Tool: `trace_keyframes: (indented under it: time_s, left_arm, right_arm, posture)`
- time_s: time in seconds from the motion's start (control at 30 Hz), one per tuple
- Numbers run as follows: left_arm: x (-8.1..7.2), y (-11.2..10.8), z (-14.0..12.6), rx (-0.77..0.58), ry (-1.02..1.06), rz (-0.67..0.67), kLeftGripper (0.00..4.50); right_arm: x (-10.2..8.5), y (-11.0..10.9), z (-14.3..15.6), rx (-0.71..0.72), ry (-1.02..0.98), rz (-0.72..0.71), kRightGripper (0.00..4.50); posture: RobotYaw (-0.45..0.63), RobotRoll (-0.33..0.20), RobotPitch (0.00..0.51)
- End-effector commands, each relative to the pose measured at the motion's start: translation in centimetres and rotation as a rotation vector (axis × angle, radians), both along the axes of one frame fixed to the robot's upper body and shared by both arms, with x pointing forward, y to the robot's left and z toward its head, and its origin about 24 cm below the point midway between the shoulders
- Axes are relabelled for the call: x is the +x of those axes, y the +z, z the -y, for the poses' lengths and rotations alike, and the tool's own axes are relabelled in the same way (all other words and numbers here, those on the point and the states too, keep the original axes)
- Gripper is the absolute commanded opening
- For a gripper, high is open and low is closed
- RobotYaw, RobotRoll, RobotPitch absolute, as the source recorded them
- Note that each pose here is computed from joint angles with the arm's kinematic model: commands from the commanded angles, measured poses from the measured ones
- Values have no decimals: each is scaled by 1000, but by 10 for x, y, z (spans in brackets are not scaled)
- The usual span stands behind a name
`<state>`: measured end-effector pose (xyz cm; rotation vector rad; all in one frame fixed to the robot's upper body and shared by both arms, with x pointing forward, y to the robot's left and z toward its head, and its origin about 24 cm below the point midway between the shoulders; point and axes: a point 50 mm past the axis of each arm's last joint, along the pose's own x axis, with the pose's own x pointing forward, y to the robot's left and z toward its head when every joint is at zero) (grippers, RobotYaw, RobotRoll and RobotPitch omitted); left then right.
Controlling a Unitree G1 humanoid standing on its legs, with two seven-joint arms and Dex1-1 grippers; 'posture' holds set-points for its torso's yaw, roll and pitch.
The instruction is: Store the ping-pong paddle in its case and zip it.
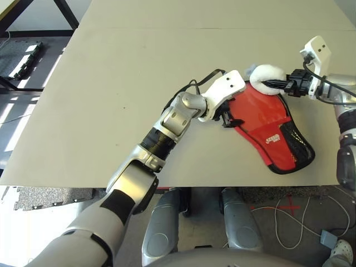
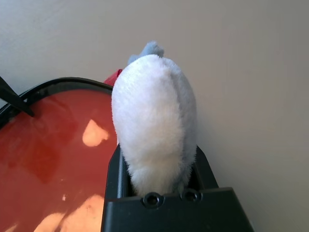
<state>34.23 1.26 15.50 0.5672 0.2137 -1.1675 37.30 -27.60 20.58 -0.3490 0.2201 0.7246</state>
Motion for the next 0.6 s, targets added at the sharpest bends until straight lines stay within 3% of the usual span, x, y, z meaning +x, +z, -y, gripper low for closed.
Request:
trace_keyframes:
  time_s: [0.03, 0.47, 0.6]
  left_arm:
    - [-2, -22, -4, 74, 20, -64, 4500]
    - [-3, -23, -2, 74, 10, -71, 4500]
    - [-3, -23, -1, 74, 9, -72, 4500]
  right_arm:
    - [-7, 6, 24, -48, -87, 15, 616]
    - [-22, 7, 52, -100, -148, -18, 599]
    - [-38, 4, 67, -99, -102, -114, 599]
  posture:
    - [-153, 0, 270]
    - [-160, 0, 273]
    - [-164, 0, 276]
